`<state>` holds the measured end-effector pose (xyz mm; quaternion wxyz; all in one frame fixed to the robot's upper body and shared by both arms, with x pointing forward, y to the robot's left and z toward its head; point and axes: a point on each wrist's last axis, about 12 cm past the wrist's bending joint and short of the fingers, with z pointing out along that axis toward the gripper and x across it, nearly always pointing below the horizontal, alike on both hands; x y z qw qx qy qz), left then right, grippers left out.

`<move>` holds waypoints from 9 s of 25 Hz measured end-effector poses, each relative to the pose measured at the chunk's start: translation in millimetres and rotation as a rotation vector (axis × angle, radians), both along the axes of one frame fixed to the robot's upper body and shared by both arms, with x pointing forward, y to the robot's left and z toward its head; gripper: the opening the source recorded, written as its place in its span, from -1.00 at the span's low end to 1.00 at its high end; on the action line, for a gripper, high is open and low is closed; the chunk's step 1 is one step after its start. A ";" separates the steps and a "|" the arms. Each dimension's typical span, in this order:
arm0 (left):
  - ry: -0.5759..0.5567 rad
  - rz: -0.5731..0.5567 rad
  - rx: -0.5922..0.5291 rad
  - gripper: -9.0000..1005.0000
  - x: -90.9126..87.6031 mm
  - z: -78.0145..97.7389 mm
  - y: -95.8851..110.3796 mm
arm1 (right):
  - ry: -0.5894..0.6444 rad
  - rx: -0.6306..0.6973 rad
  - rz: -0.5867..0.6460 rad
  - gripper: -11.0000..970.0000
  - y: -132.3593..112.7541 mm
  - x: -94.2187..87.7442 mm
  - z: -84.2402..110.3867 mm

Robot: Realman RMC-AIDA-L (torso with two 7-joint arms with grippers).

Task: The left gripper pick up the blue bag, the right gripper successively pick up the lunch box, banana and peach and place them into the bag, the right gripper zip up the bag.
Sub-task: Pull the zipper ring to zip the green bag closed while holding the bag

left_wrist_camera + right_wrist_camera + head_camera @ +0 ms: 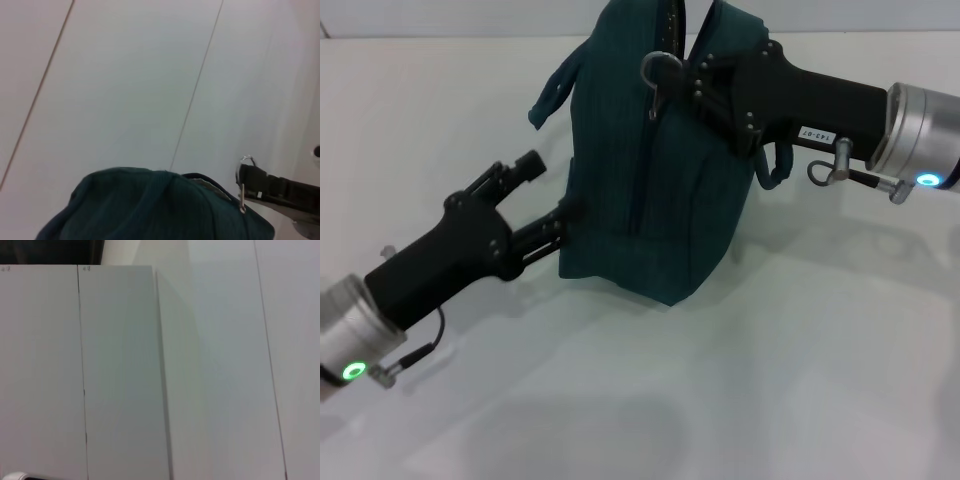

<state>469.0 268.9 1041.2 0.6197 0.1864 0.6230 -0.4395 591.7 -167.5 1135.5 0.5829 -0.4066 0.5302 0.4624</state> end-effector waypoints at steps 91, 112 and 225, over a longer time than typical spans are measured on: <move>0.030 -0.231 -0.004 -0.82 -16.8 11.6 13.2 | 0.161 0.029 -0.229 -0.96 -14.7 25.5 -0.3; 0.001 -0.038 -0.048 -0.12 2.1 31.6 41.9 | 0.208 0.144 -0.140 -0.96 -29.6 -2.5 3.5; 0.475 -0.202 0.653 0.05 138.1 198.5 -59.3 | 0.259 0.150 -0.184 -0.96 -29.1 0.9 -3.3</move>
